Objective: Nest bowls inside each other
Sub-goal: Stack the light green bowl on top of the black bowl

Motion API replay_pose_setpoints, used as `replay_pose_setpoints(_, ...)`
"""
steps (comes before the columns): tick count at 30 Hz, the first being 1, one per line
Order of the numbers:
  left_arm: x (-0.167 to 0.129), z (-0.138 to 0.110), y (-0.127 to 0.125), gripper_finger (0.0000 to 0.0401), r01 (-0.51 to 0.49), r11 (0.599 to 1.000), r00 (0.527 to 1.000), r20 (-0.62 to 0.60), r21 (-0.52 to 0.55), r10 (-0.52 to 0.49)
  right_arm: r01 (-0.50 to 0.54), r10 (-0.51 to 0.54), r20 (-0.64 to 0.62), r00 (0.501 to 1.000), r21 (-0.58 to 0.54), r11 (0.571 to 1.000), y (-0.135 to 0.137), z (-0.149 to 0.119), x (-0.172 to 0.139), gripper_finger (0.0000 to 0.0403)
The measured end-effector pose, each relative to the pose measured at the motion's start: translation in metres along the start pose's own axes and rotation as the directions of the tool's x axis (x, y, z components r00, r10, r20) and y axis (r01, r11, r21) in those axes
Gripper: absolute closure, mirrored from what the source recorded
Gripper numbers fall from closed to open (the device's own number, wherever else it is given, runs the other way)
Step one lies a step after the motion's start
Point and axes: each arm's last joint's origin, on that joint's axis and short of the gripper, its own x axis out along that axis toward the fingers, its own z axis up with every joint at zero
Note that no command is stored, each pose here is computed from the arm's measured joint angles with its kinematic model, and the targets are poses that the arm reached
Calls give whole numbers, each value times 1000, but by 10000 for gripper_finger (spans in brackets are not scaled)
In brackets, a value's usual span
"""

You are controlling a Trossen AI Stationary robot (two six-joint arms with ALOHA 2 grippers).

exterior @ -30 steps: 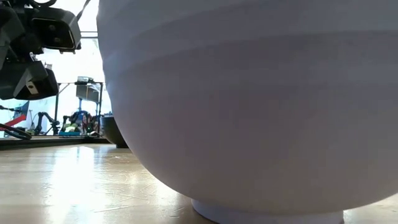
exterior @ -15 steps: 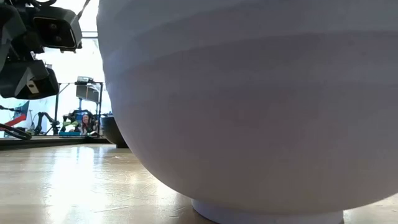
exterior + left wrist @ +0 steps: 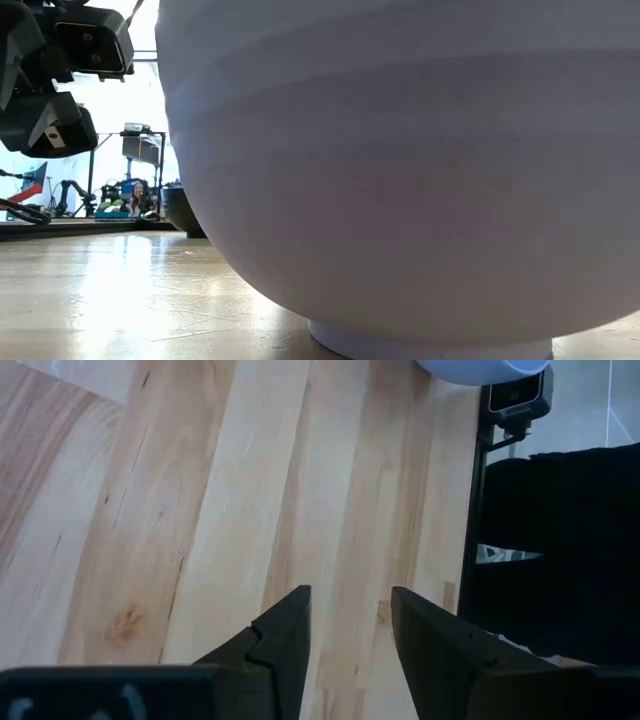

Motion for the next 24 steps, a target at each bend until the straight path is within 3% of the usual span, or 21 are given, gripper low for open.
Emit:
replay_pose_setpoints(11,0,0,0,276,1,1000,1000,1,1,-1,-6,6,13,1000,-25,1000,1,0,1,382)
replay_pose_setpoints(24,0,4,-4,276,42,999,998,36,12,-42,-31,33,33,999,-60,998,3,-1,-6,284)
